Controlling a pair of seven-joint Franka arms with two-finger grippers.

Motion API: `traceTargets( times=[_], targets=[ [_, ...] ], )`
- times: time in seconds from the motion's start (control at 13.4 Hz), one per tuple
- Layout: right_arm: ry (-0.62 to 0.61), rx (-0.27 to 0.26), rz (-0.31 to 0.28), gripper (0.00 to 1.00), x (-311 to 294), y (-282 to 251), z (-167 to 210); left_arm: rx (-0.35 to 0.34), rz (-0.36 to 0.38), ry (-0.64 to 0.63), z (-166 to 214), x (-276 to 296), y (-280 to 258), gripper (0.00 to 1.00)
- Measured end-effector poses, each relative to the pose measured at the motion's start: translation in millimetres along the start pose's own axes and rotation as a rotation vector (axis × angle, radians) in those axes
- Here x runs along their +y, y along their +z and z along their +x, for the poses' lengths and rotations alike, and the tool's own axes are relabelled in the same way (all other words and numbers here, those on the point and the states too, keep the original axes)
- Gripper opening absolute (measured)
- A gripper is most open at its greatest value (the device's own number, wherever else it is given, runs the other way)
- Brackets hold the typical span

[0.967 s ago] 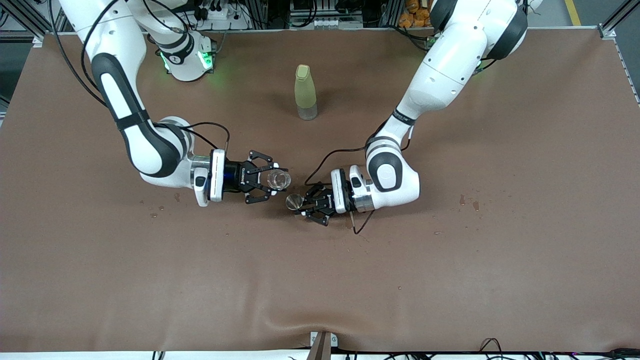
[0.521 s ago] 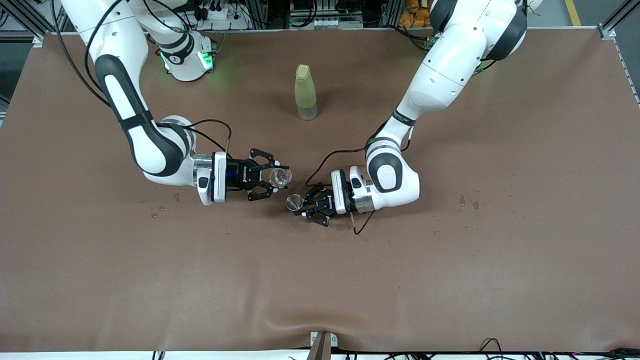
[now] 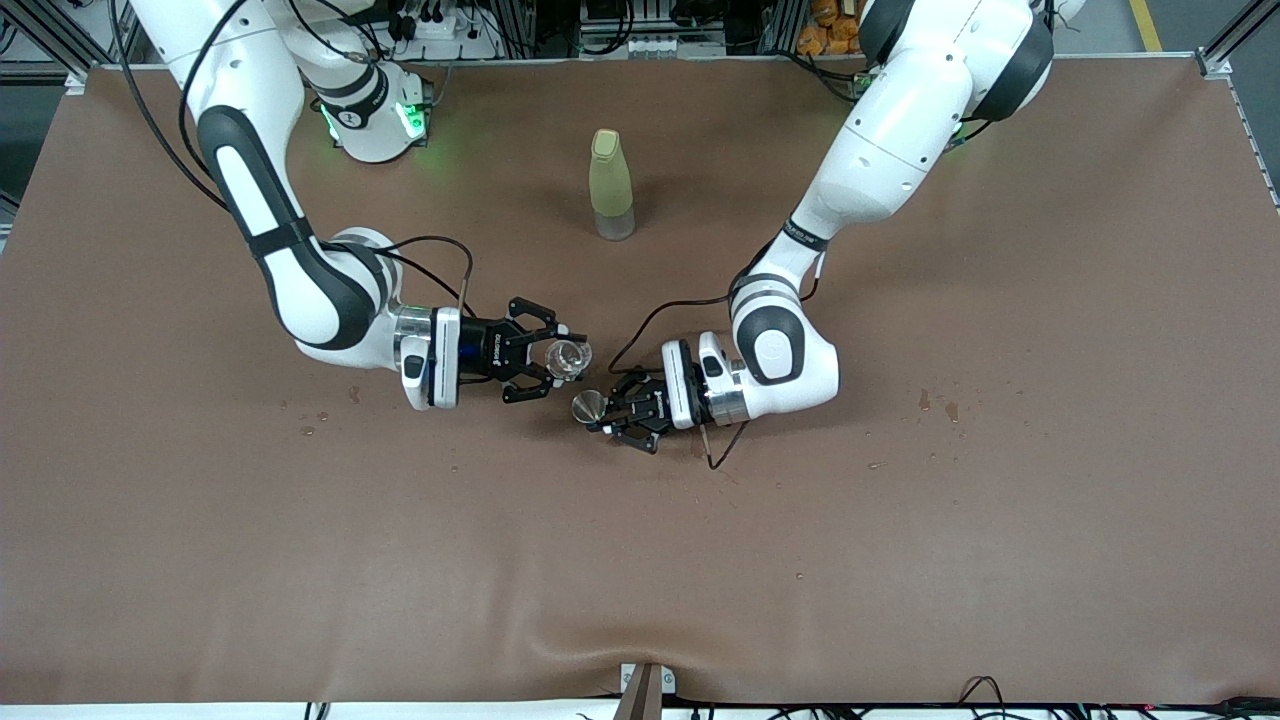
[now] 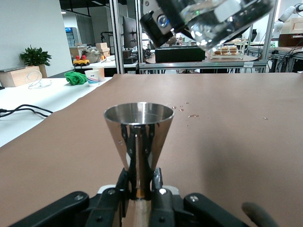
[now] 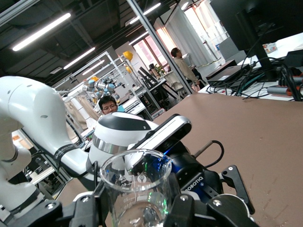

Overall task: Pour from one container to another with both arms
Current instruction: 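Raise the beaker above the jigger with the right gripper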

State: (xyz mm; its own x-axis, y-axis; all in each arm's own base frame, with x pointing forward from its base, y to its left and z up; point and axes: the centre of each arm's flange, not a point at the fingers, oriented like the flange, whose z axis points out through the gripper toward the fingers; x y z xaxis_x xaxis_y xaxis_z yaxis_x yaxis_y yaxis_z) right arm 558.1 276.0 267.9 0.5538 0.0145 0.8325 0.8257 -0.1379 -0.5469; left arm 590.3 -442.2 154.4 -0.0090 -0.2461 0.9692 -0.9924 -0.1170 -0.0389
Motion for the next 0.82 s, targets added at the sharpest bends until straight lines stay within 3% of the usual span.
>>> traceTargets(
  times=[0.22, 0.45, 0.82],
  targets=[
    [0.097, 0.018, -0.018, 0.50, 4.5, -0.2, -4.4, 0.000, 0.000, 0.000, -0.2, -0.2, -0.2, 0.21],
    [0.149, -0.001, -0.056, 0.50, 7.3, 1.5, -10.8, 0.000, 0.000, 0.000, -0.2, 0.1, 0.1, 0.21],
    [0.266, -0.014, -0.056, 0.50, 2.6, 11.5, -15.5, -0.002, -0.002, -0.002, -2.0, 1.0, 0.7, 0.21]
  ],
)
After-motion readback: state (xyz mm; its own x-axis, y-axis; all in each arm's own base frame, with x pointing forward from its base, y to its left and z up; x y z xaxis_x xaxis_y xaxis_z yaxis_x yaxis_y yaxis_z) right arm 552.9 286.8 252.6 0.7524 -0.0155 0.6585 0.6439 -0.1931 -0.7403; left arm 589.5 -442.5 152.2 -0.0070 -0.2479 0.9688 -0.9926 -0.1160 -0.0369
